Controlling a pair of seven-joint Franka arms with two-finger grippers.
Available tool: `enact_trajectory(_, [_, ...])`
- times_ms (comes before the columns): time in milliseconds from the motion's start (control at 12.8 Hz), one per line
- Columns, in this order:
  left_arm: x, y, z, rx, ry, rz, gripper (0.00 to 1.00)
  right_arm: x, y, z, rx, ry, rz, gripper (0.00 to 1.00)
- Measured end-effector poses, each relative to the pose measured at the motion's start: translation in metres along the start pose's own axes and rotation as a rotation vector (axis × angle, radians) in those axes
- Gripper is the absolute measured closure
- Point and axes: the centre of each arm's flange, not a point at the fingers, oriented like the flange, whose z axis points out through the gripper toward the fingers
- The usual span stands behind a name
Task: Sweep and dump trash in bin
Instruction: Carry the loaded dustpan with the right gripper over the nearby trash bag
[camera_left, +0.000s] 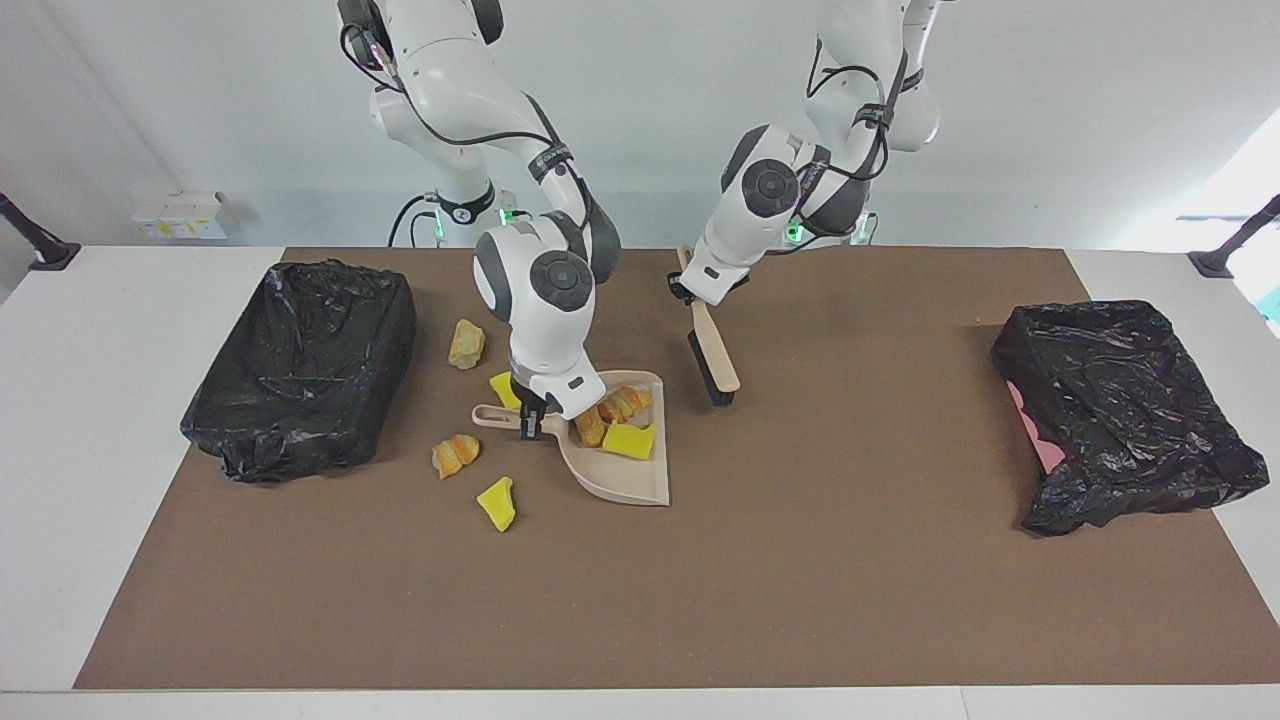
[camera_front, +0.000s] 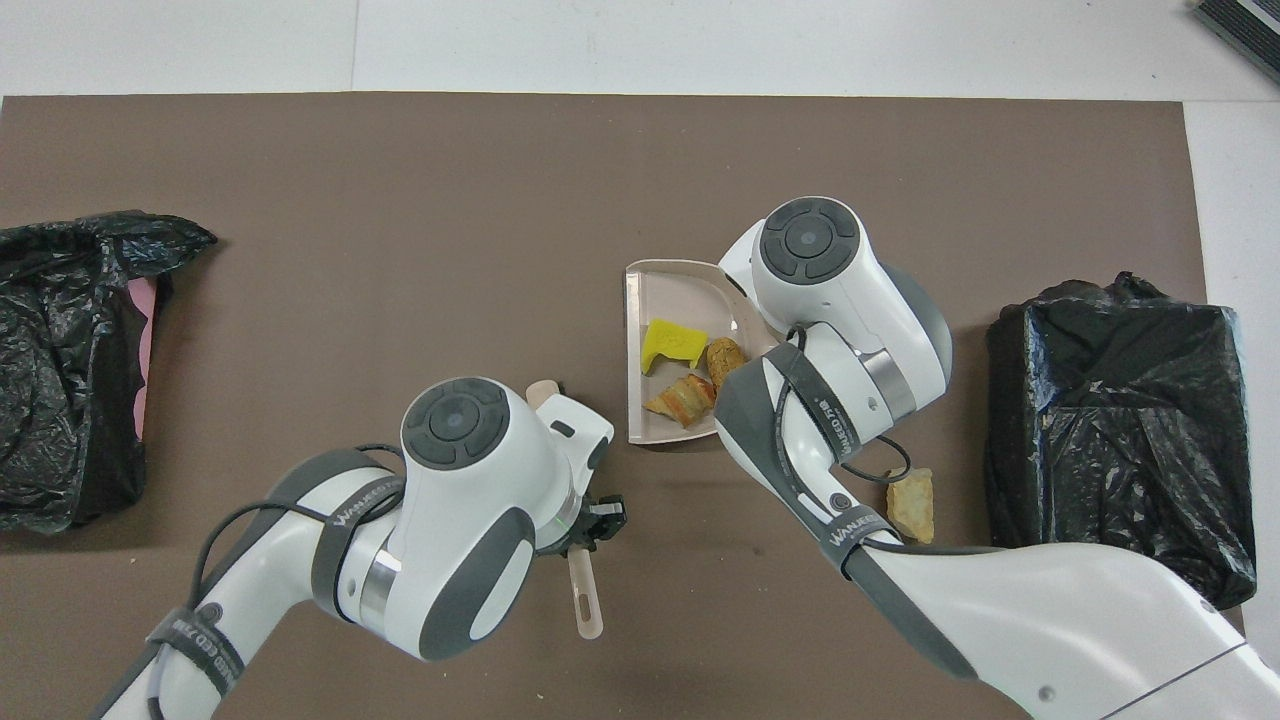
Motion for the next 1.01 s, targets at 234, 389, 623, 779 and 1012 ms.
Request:
enact_trajectory(234, [-0.045, -0.012, 0.027, 0.031, 0.011, 0.044, 0.75, -0.063, 0.02, -0.015, -0.02, 0.025, 0.05, 0.69])
enact_trajectory(389, [-0.066, -0.025, 0.045, 0.025, 0.049, 0.06, 0.75, -0.124, 0.026, -0.042, -0.028, 0.081, 0.047, 0.69])
enact_trajectory(623, [-0.078, -0.038, 0.058, 0.048, 0.098, 0.061, 0.75, -0.205, 0.011, -0.085, -0.019, 0.106, 0.058, 0.69])
enact_trajectory(779, [-0.076, -0.041, 0.062, 0.066, 0.124, 0.067, 0.75, -0.251, -0.003, -0.11, -0.027, 0.101, 0.057, 0.69])
enact_trajectory(1012, [-0.073, -0.042, 0.06, 0.081, 0.149, 0.076, 0.56, -0.326, -0.041, -0.124, -0.001, 0.091, 0.061, 0.69])
